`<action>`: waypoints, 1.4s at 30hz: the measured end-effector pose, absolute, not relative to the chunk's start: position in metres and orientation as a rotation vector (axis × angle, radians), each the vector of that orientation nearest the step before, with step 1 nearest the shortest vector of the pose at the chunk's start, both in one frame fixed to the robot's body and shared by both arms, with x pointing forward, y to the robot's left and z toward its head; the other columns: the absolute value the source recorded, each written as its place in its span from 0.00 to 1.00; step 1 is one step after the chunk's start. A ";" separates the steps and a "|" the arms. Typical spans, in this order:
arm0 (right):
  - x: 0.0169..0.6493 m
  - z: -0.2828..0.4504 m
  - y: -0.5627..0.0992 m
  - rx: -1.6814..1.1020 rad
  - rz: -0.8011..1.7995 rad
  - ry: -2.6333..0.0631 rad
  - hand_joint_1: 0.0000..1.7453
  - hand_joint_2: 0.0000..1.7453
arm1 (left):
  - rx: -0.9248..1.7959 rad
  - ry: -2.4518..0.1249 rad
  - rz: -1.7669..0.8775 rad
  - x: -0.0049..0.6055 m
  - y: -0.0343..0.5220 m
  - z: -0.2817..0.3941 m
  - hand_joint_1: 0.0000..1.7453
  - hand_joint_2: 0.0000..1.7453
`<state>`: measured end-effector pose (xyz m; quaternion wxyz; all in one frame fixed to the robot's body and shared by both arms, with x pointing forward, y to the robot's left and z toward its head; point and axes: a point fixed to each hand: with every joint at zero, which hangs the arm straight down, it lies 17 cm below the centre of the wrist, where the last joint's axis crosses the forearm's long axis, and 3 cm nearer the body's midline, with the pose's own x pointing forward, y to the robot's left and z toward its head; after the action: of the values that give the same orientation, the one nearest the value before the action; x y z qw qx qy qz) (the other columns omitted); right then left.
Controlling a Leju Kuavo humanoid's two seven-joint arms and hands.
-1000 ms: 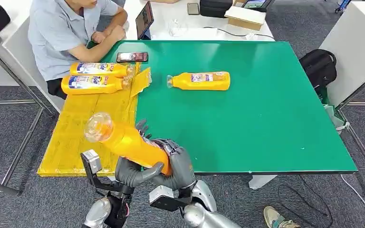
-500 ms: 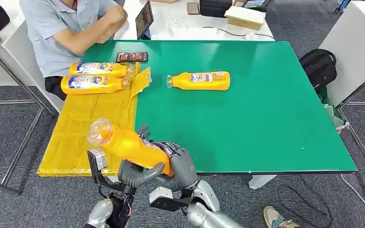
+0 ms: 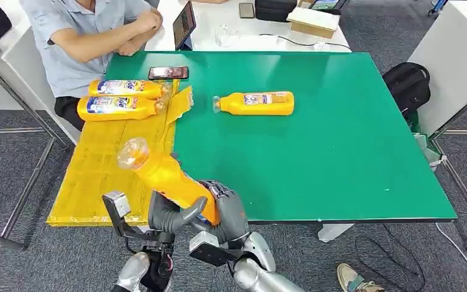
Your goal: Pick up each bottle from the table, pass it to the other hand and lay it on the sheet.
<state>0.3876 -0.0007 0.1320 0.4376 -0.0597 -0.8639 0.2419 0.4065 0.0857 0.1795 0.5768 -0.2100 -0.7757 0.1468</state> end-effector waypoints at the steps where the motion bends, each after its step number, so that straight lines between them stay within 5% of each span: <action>1: 0.388 0.132 0.000 -0.144 0.600 -2.145 0.90 1.00 | -0.483 -1.822 0.352 0.407 0.087 0.181 0.00 1.00; 18: 0.386 0.119 -0.002 -0.210 0.700 -2.148 0.81 1.00 | -0.609 -1.687 0.321 0.406 0.070 0.165 0.04 1.00; 19: 0.386 0.119 -0.003 -0.223 0.716 -2.152 0.79 1.00 | -0.612 -1.681 0.312 0.405 0.069 0.162 0.14 1.00; 20: 0.386 0.117 -0.005 -0.236 0.729 -2.154 0.67 1.00 | -0.615 -1.678 0.307 0.405 0.068 0.161 0.41 1.00; 21: 0.386 0.116 -0.006 -0.247 0.738 -2.154 0.43 1.00 | -0.619 -1.674 0.304 0.405 0.068 0.159 0.82 1.00; 22: 0.386 0.115 -0.007 -0.255 0.744 -2.152 0.22 1.00 | -0.623 -1.671 0.301 0.405 0.067 0.158 0.91 1.00; 23: 0.386 0.114 -0.009 -0.265 0.750 -2.151 0.05 1.00 | -0.628 -1.667 0.296 0.404 0.066 0.157 0.95 1.00; 24: 0.385 0.113 -0.010 -0.273 0.760 -2.152 0.00 1.00 | -0.632 -1.664 0.293 0.404 0.065 0.156 0.97 1.00; 29: 0.377 0.101 -0.011 -0.285 0.792 -2.137 0.00 1.00 | -0.648 -1.690 0.290 0.410 0.067 0.165 0.98 1.00; 30: 0.376 0.100 -0.011 -0.280 0.785 -2.132 0.00 0.00 | -0.649 -1.697 0.295 0.411 0.069 0.167 0.95 1.00; 42: 0.367 0.093 -0.007 -0.268 0.763 -2.111 0.00 0.00 | -0.561 -1.777 0.338 0.421 0.090 0.182 1.00 1.00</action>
<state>0.3673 -0.0075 0.0932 0.4264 -0.1071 -0.8447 0.3053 0.4207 0.0905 0.1818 0.5840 -0.2403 -0.7617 0.1450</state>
